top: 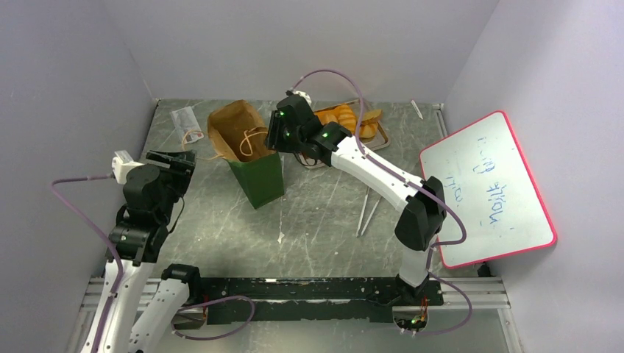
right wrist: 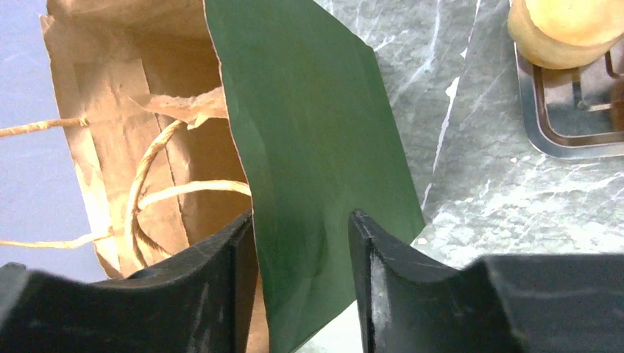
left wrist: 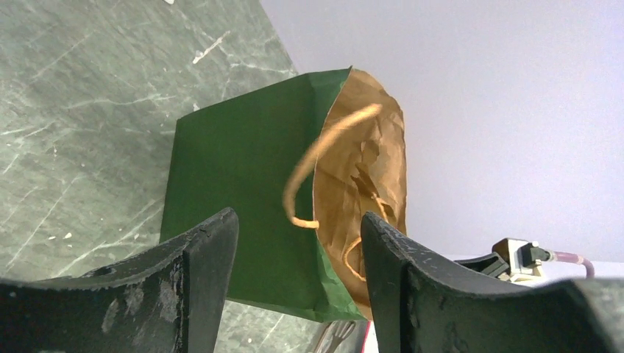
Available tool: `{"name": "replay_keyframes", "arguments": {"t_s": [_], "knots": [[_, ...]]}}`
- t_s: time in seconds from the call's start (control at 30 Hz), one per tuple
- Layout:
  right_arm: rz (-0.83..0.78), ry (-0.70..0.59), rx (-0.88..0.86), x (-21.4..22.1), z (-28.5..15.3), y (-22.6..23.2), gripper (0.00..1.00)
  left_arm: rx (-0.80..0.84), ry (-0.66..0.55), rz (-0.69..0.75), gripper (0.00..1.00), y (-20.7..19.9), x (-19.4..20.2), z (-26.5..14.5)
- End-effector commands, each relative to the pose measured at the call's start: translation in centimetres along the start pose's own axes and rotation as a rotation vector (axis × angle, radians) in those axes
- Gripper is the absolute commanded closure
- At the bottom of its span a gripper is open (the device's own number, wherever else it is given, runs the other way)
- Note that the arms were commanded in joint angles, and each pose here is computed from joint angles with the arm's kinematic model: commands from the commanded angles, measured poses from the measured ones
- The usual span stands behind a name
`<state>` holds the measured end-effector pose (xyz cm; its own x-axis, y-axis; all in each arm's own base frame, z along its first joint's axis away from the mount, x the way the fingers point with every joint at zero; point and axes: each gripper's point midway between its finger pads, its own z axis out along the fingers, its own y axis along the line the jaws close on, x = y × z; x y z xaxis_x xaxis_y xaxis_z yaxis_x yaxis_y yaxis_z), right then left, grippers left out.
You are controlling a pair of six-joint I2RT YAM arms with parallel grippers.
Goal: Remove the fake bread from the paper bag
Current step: Adjust the paper bag at the center of the board, then reset both arms
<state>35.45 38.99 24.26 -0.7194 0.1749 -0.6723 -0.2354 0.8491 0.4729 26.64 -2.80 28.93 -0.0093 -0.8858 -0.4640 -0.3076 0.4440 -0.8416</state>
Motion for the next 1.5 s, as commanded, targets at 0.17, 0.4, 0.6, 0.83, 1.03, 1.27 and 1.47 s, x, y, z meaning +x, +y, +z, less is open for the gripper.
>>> {"name": "replay_keyframes", "arguments": {"t_s": [0.17, 0.4, 0.6, 0.83, 1.03, 1.27, 1.47], "knots": [[-0.056, -0.089, -0.041, -2.7, -2.5, 1.9, 0.01, 0.028, -0.102, -0.005, 0.43, -2.0, -3.3, -2.2], [-0.083, -0.123, -0.057, -4.0, -4.2, 2.6, 0.0, 0.051, -0.182, 0.01, 0.41, -3.9, -5.9, -3.5], [-0.127, -0.214, -0.051, -6.6, -7.8, 3.1, 0.0, 0.052, -0.349, 0.046, 0.33, -6.4, -10.2, -4.2], [-0.243, -0.457, 0.221, -12.1, -13.5, -3.4, 0.0, -0.032, -0.539, 0.218, 0.32, -10.3, -14.9, -1.6], [-0.127, -0.525, 0.497, -16.4, -15.3, -17.5, 0.0, -0.209, -0.677, 0.383, 0.29, -9.9, -18.5, 2.3], [-0.084, -0.472, 0.733, -14.0, -13.9, -28.9, 0.0, -0.415, -0.742, 0.301, 0.24, 0.6, -24.3, 6.9], [-0.048, -0.383, 0.776, -9.4, -12.7, -32.5, 0.0, -0.377, -0.694, 0.642, 0.23, 4.4, -23.0, 10.1]]}}
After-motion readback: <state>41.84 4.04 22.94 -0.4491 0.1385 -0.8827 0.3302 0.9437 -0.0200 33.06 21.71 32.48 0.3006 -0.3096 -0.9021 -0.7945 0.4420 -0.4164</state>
